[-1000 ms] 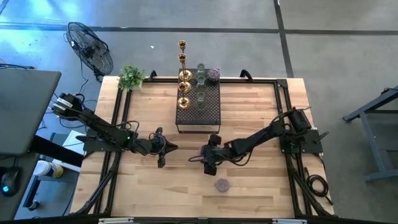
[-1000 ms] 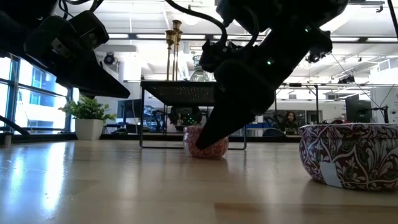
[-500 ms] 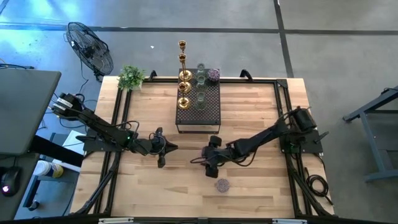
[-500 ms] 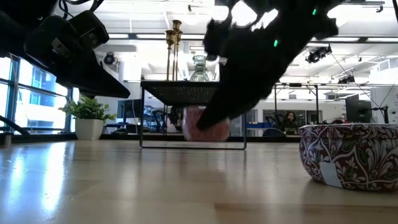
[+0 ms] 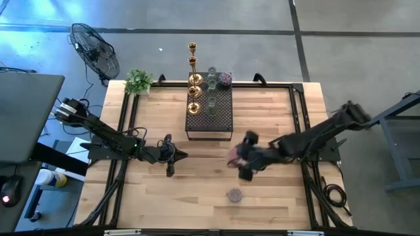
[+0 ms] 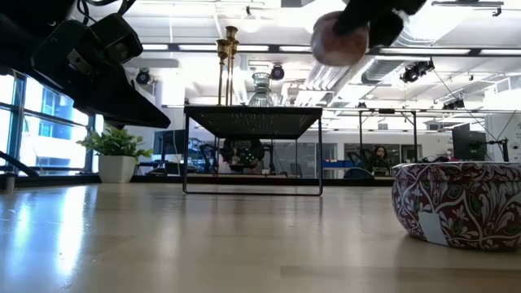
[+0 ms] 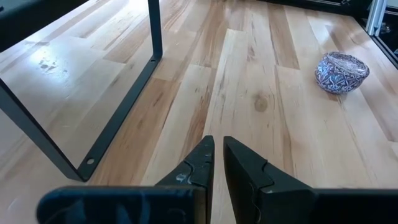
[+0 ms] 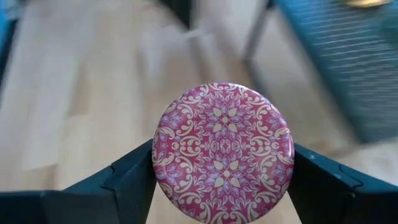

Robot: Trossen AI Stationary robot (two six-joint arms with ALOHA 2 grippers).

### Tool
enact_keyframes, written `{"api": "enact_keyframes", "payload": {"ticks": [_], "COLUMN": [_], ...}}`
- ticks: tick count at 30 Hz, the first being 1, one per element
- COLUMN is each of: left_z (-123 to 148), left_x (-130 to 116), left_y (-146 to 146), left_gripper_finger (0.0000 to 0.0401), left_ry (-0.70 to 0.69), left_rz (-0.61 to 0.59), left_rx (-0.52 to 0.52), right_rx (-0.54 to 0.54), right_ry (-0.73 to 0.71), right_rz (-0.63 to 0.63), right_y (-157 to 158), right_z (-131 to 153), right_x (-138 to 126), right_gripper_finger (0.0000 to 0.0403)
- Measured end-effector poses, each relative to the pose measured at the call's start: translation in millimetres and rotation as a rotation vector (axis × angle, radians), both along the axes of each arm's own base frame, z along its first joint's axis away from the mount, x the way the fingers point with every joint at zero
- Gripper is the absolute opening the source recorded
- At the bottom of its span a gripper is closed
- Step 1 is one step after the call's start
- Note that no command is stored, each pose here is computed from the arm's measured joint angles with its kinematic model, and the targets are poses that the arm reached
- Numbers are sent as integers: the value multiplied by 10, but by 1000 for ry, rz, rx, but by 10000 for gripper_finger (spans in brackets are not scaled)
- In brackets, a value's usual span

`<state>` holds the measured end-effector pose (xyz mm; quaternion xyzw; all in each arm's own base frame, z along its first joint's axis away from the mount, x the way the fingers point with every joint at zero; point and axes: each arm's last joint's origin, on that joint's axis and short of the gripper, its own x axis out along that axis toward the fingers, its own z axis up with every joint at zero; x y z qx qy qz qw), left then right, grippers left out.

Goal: Pick & Place candle stick holders
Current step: Put the pink and white candle on the shelf aligned with the black and red candle

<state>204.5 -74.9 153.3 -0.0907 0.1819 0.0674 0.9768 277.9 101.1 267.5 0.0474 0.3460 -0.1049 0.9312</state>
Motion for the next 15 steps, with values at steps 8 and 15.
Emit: {"api": "enact_keyframes", "payload": {"ticks": [8,15], "left_z": [5,5], "left_x": [2,2], "left_y": [-1,-1], "left_gripper_finger": [33,33], "left_ry": [-6,-6], "left_rz": [0,0], "left_rx": [-2,-2], "right_rx": [-81,-48], "right_ry": [27,-29], "right_rz": [-213,-251], "right_y": [-1093,-2025], "right_z": [223,116], "right_x": [-48,64], "right_gripper_finger": [287,287]}}
